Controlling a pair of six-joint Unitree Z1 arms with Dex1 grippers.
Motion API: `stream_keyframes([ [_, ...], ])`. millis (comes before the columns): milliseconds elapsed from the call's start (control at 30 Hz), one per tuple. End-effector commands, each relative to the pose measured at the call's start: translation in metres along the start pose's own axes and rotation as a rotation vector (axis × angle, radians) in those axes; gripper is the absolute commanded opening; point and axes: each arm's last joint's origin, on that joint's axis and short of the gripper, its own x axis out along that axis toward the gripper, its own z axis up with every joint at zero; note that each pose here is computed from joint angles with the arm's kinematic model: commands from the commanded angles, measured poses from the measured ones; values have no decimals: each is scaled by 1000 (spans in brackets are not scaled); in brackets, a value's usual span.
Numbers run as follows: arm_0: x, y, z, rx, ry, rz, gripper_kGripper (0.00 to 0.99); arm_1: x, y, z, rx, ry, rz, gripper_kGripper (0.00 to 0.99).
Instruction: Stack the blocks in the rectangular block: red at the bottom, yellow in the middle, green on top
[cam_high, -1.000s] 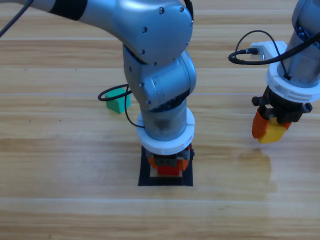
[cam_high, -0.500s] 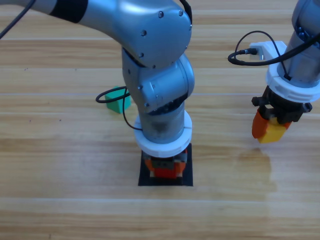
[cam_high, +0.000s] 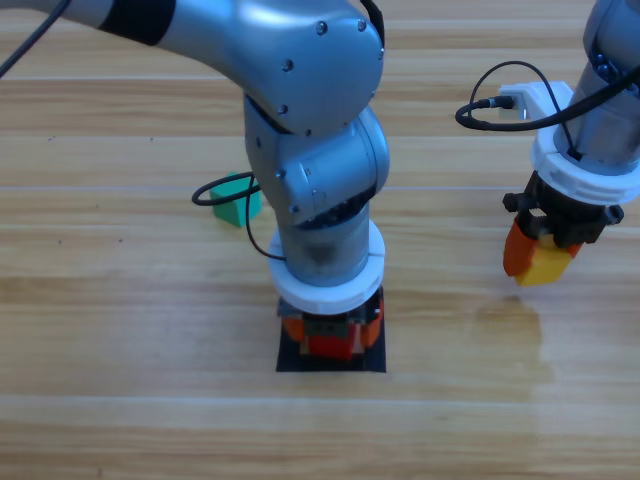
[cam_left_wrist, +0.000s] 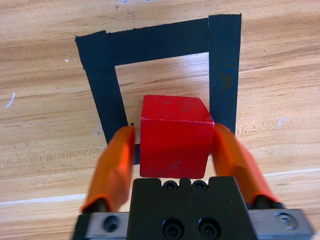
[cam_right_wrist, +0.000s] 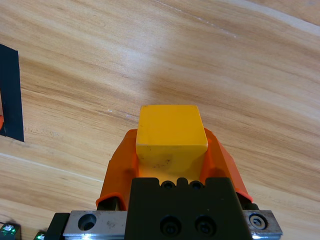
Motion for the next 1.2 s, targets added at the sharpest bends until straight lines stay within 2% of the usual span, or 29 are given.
stream_keyframes([
  [33,5,-10,-9,44,10,35,990,-24,-10,-8,18,-59,26,0],
  [300,-10,-11,-2,45,-27,11,990,-24,-9,-8,13,-60,25,0],
  [433,-48,-14,24,40,-103,-72,990,-27,2,-11,-17,-77,0,0],
  [533,-94,-7,48,12,-177,-113,990,-27,13,-13,-52,-96,-41,0],
  [667,-140,39,73,-65,-251,-137,990,-36,35,-23,-129,-137,-96,0],
  [733,-148,74,82,-112,-259,-88,990,-44,48,-32,-174,-167,-128,0],
  [800,-155,102,78,-154,-300,-7,990,-50,61,-40,-217,-181,-156,0],
  [867,-151,124,78,-161,-299,63,990,-57,70,-48,-242,-198,-155,0],
  [933,-144,140,81,-111,-301,94,990,-67,78,-55,-264,-224,-139,0],
  [1100,-140,185,87,58,-281,34,988,-76,91,-55,-281,-237,-68,0],
  [1200,-150,193,93,169,-254,-13,988,-78,98,-51,-271,-225,3,0],
])
